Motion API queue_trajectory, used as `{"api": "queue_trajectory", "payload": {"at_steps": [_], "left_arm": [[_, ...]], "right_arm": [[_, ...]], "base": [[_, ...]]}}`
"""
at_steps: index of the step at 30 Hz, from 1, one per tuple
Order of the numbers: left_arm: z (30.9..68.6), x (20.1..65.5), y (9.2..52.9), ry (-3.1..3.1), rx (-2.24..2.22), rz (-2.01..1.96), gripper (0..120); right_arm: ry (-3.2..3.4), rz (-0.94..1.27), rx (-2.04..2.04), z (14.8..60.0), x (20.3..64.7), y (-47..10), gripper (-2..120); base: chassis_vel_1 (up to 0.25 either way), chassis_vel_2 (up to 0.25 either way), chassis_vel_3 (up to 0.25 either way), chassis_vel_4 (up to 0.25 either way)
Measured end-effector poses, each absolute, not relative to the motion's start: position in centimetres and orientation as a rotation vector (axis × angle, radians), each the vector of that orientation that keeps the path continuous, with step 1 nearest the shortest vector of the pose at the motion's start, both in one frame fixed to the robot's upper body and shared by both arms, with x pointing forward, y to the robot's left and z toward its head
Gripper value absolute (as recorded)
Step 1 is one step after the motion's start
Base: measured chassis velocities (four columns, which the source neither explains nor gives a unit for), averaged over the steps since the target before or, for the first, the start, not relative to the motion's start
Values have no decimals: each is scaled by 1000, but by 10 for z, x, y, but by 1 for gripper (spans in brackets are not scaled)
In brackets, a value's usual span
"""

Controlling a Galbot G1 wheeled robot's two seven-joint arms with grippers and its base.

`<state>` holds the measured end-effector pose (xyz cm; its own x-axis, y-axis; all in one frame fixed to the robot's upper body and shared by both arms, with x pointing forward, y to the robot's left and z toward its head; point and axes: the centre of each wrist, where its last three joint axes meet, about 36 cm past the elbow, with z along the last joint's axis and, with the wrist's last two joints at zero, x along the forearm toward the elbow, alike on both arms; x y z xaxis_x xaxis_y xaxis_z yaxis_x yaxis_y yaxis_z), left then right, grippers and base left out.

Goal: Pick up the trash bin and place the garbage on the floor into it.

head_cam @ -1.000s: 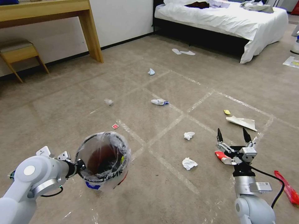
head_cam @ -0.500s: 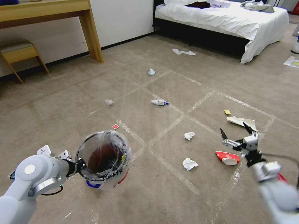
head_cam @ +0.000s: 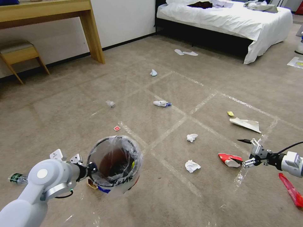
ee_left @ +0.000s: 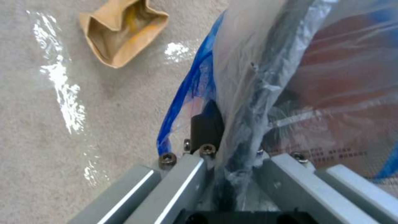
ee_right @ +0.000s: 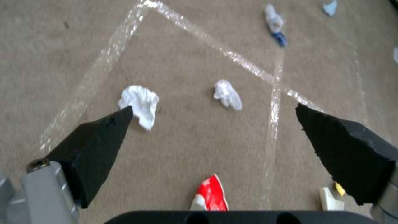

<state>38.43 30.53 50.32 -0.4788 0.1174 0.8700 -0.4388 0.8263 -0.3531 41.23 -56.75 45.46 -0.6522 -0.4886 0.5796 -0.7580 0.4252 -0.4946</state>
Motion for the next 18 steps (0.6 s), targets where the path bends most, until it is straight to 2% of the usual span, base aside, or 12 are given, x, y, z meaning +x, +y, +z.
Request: {"api": "queue_trajectory", "payload": {"at_steps": [5,11,18], "left_arm": [[502,379,299,-1963,217,675,0],[504,369,284,-1965,177,675,0],[504,362,286,-1962,188,659,0]], "right_arm": [[-2284,1099,1082,453,413,-570,100],[-2264,1071,1109,424,399,-567,100],[-2231,1092,1137,417,401,-568,100]], "base": [[0,0,0,0],[0,0,0,0],[0,0,0,0]]}}
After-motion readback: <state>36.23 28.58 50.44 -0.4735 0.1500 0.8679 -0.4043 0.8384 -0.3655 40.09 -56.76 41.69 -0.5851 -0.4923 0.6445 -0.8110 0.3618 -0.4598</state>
